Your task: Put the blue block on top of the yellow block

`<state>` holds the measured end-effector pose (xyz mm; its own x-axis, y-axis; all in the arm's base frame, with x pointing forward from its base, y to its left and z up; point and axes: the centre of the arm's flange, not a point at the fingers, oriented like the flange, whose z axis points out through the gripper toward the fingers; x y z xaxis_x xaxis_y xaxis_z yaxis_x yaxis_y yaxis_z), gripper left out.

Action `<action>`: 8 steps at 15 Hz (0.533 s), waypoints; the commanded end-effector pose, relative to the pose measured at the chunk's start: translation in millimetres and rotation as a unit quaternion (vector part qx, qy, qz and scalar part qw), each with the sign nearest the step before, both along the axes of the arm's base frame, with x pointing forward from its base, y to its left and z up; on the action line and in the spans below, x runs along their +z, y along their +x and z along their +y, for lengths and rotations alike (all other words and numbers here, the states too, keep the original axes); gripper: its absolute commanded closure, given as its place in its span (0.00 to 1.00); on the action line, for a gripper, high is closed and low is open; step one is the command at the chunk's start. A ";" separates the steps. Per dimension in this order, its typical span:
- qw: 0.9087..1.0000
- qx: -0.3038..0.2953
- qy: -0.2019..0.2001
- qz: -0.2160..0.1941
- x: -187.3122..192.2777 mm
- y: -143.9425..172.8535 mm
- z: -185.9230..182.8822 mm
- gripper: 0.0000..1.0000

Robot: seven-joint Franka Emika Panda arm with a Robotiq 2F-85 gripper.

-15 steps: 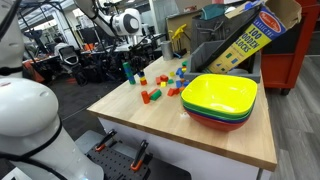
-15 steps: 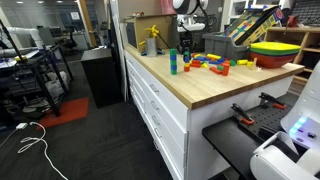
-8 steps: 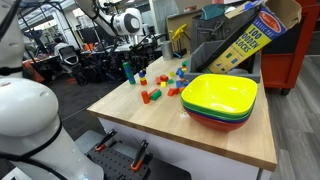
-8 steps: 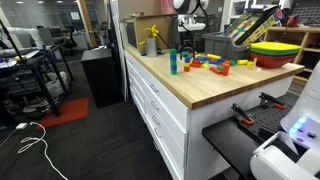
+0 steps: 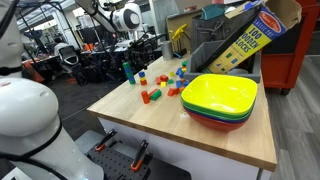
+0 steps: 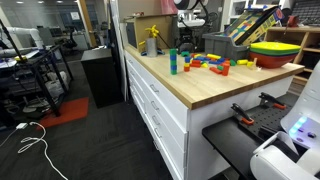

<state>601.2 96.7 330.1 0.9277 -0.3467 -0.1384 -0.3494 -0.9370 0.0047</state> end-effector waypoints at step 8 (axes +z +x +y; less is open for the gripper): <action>0.999 0.011 -0.031 -0.010 60.4 -26.5 -41.5 0.00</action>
<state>595.2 68.7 372.1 0.9273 -0.3617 -0.0961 -0.3604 -0.9323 0.0309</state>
